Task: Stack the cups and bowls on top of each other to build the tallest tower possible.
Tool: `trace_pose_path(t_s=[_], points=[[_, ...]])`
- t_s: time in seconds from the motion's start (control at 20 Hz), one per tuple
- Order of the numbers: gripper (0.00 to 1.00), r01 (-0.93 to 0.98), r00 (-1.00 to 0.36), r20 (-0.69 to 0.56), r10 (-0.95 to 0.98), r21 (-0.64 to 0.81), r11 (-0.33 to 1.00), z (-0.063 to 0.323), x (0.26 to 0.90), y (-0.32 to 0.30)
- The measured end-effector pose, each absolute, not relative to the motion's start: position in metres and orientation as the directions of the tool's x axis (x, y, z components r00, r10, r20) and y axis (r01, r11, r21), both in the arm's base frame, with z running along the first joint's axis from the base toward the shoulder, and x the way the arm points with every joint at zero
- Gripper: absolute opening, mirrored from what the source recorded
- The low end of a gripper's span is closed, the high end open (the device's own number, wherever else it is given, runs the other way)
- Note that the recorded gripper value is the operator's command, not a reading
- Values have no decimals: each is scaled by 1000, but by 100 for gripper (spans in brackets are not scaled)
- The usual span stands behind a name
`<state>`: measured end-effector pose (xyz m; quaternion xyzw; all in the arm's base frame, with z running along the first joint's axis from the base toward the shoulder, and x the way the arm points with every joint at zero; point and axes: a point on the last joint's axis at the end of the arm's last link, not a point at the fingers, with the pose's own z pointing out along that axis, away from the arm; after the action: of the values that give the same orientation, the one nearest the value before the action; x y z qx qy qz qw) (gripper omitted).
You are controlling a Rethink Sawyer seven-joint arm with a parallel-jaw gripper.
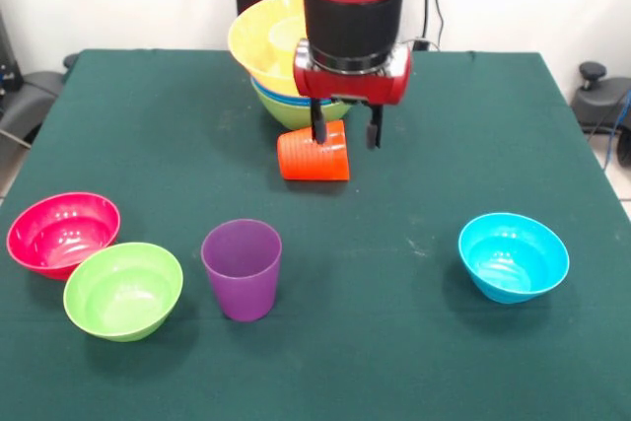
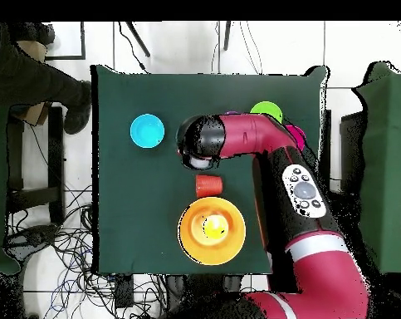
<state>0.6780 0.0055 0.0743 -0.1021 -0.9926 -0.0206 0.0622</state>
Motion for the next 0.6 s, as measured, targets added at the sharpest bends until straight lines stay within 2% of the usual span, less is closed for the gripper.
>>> trace_pose_path(t_s=[0.3,0.6], points=[[100,235,-964,131,230,24,972,107,687,-25],[100,248,-965,89,245,29,968,115,704,-51]])
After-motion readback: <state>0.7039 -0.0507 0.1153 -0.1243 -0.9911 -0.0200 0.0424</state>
